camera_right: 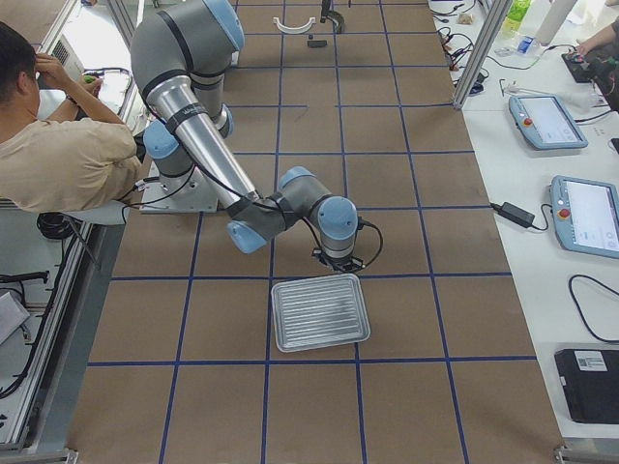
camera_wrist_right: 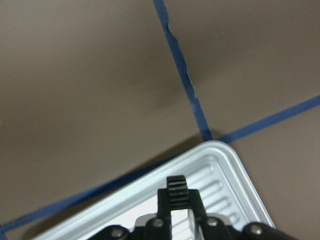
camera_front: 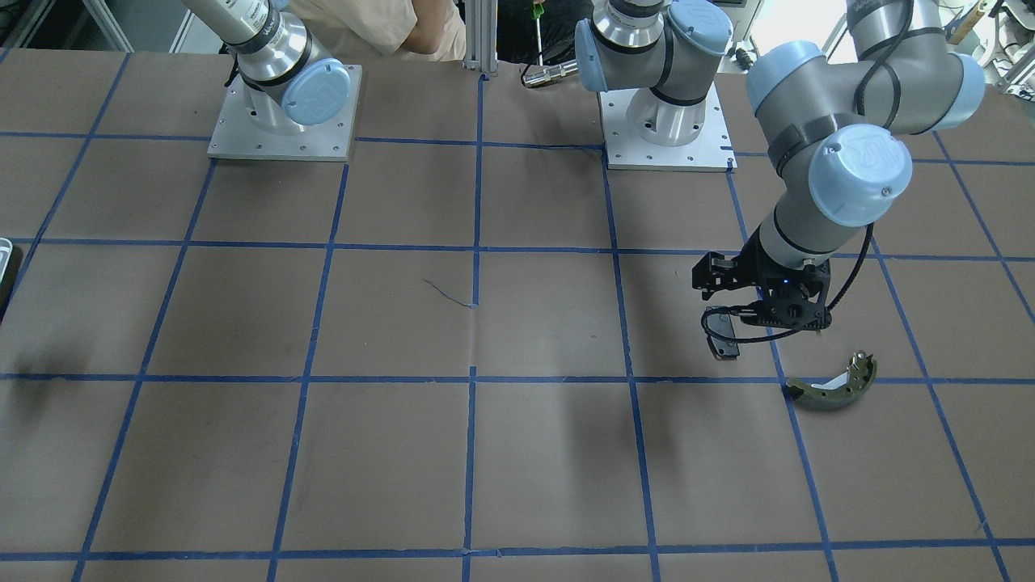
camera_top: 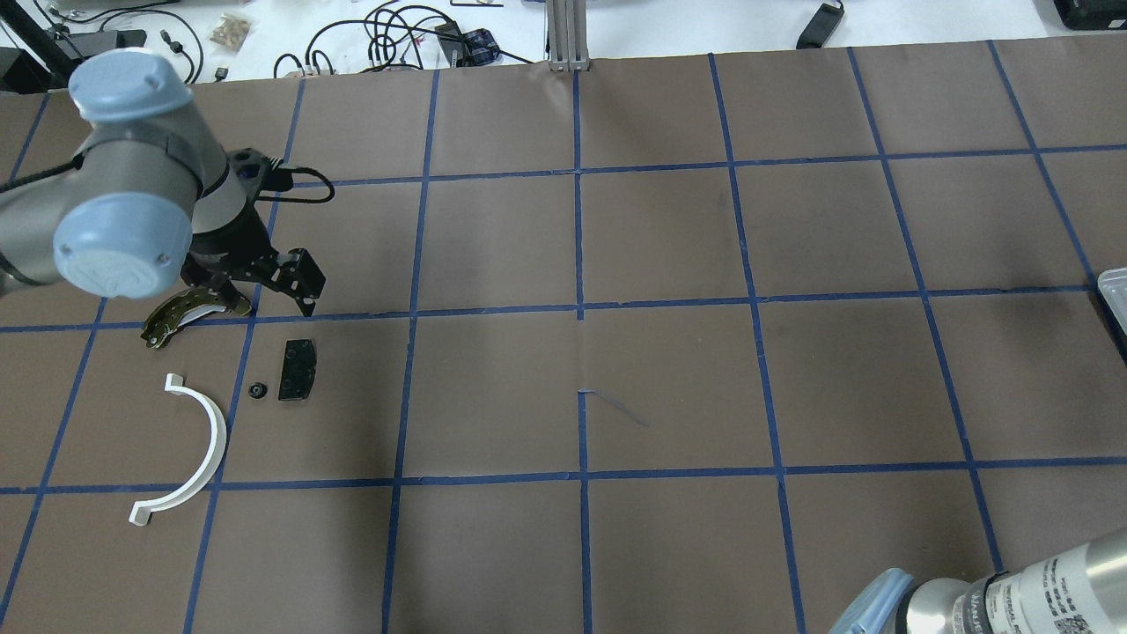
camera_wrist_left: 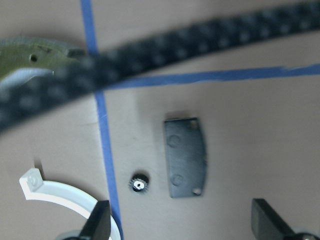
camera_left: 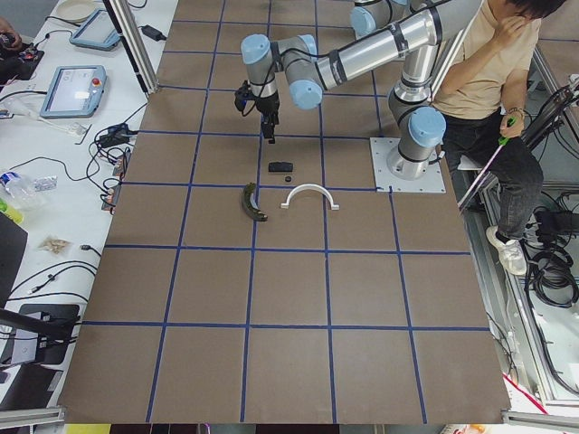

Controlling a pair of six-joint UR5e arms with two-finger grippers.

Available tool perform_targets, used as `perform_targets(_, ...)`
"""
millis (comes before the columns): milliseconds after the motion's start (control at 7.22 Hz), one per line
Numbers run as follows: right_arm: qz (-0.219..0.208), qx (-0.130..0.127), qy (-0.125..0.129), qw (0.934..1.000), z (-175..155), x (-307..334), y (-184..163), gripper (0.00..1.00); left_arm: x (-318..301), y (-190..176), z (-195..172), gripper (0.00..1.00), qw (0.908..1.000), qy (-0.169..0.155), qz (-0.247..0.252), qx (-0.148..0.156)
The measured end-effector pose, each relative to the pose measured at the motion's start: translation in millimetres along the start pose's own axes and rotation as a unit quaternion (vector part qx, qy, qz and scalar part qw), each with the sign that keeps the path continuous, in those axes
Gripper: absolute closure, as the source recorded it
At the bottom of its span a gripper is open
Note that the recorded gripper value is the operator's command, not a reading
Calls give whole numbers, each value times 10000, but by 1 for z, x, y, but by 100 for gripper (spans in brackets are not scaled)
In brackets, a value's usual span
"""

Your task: Place bearing gear from tray to pile

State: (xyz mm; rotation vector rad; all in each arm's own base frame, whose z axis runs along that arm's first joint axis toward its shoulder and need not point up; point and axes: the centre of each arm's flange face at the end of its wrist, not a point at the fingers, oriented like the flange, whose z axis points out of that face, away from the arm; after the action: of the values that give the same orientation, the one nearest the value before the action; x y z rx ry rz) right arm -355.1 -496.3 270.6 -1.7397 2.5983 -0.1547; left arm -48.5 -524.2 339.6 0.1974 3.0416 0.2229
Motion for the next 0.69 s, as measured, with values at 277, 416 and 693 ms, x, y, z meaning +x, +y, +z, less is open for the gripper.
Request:
perform_targets(277,738,34,-95,9972,-4,-13,-82,96,37,11,-91,0,9999,1,69,148)
perform_targets(416,1067,0,-102,9942,-7,-19,-130,96,53,20,-121,0,9997,74,-111,180)
perform_targets(693,1640,-40,-85,9864,-10,-34,-231,96,77,41,-146,0,9989,145,-400,214)
